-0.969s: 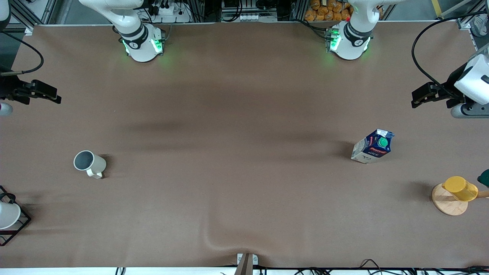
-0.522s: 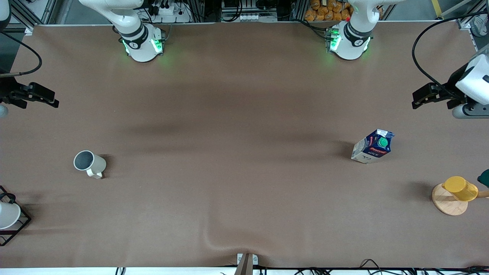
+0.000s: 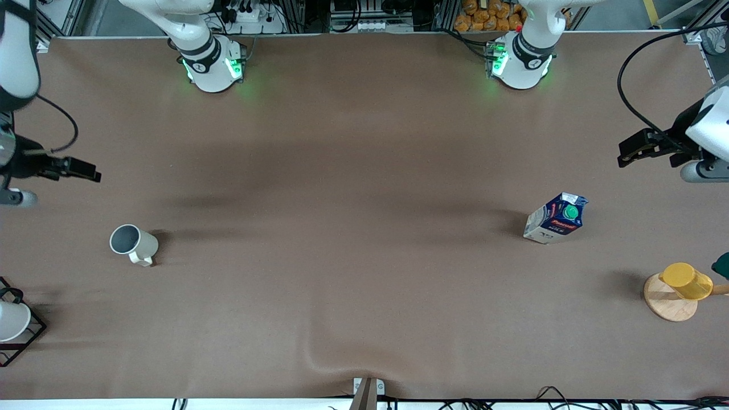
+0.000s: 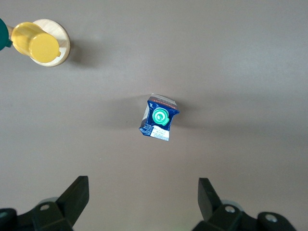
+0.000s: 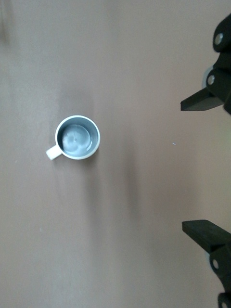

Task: Place milk next to cup
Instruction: 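Reach the right gripper toward the white mug while the left gripper reaches the milk, then grasp the white mug with the right gripper while the left gripper grasps the carton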

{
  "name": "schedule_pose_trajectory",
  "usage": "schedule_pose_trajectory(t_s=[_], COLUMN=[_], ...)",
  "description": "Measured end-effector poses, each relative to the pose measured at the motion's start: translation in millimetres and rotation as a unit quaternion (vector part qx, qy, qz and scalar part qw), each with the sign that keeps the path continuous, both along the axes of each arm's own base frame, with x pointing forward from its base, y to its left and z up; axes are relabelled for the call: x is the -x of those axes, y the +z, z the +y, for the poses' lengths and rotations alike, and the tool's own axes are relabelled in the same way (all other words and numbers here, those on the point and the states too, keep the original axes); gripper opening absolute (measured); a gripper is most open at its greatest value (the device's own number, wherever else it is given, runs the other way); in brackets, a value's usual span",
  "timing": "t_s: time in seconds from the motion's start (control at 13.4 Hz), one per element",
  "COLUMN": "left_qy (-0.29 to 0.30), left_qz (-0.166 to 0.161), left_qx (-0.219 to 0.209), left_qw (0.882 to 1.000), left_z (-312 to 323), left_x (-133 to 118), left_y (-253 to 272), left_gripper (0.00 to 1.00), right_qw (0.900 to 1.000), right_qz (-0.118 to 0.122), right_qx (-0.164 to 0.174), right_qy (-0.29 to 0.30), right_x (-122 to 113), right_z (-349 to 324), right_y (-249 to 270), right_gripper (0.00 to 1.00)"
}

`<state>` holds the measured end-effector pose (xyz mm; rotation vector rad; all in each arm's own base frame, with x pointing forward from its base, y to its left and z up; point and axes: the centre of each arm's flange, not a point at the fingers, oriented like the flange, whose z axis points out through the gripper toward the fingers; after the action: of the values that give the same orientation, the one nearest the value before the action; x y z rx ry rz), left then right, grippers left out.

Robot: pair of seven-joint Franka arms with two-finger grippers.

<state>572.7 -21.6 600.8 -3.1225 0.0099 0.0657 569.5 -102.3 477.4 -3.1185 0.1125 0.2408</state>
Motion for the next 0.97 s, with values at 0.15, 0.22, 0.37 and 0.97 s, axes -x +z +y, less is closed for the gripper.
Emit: schedule_pose_trajectory(t_s=[0.15,0.22,0.37,0.97], left_qy=[0.0,0.0,-0.015,-0.063], left_qz=[0.012,0.014,0.02,0.08], left_qx=[0.002,0.004,0.009,0.027], left_qw=[1.0,1.0,1.0,0.994], left_z=[1.2,2.1,12.8,-7.4], left_x=[-13.4,-23.9,-46.7,-80.4], left_y=[-23.8,-40.6,-81.1,-201.2], left_gripper=[1.0,1.0,1.0,1.0], right_qw=[0.999,0.998,0.994,0.935], right_qz=[0.017,0.021,0.021,0.0], right_qx=[0.024,0.033,0.031,0.0], right_qy=[0.021,0.041,0.102,0.354], right_x=[-15.0,-22.6,-35.1,-60.7], right_z=[-12.4,-15.4,-24.9,-55.2], right_y=[-43.2,-64.3,-102.1,-176.2], right_gripper=[1.0,1.0,1.0,1.0])
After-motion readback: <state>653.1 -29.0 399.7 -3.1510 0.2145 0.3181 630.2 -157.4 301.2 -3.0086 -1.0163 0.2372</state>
